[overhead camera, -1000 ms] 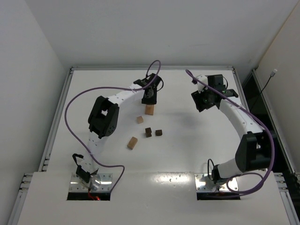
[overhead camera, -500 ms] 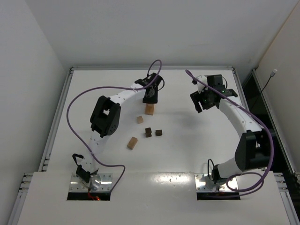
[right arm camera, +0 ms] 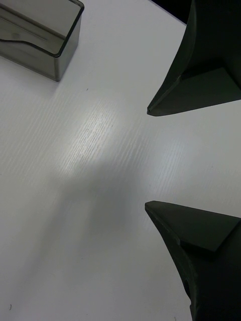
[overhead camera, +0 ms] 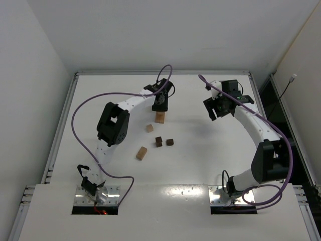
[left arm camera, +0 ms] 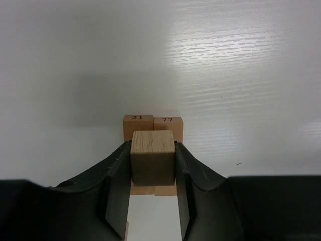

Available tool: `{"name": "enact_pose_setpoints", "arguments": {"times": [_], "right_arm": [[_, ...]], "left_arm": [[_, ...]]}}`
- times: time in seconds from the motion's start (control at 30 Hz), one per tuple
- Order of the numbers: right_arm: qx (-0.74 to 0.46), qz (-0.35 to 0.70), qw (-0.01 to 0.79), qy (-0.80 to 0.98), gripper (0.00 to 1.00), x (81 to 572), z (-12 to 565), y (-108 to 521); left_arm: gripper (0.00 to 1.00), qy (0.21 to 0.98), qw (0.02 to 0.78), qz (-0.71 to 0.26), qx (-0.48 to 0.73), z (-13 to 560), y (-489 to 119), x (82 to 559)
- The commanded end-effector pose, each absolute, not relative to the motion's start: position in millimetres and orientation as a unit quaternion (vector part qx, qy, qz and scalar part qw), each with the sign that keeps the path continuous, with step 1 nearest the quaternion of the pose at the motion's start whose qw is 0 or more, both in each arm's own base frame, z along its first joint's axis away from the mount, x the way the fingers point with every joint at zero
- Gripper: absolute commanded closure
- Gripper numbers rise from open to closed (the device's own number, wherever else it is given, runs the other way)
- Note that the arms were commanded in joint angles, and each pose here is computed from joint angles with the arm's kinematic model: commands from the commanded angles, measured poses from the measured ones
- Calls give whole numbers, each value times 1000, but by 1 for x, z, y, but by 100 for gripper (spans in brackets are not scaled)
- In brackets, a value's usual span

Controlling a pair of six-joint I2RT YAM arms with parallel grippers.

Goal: Build the wood block tower

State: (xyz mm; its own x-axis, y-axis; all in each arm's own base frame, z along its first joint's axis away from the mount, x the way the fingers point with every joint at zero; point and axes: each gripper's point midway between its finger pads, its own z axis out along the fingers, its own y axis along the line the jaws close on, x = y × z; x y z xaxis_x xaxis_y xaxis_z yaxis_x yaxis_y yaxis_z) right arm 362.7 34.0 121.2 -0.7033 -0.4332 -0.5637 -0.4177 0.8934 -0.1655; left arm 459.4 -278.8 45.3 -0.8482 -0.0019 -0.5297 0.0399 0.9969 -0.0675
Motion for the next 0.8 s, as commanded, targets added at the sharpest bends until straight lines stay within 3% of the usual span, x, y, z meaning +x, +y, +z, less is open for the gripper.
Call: {"name": "enact_pose_setpoints", "arguments": {"times": [0.0, 0.13, 0.37, 0.5, 0.73, 0.77], "right_arm": [[-223, -14, 335, 915, 34, 378, 138, 35], [-223, -14, 335, 915, 34, 378, 138, 35], [-224, -9, 332, 916, 34, 378, 135, 37], [-225, -8, 327, 918, 34, 378, 132, 37], [-225, -8, 327, 918, 34, 378, 132, 37], [-225, -8, 327, 918, 34, 378, 132, 37]], "left_arm": [[94, 960, 275, -42, 12, 47, -276, 463], [81, 961, 273, -46, 13, 43, -278, 463], [78, 964, 262, -45, 15, 36, -277, 458], [71, 964, 262, -45, 15, 36, -277, 458], [48, 965, 259, -42, 20, 29, -276, 457], [37, 965, 259, -42, 20, 29, -276, 457]]}}
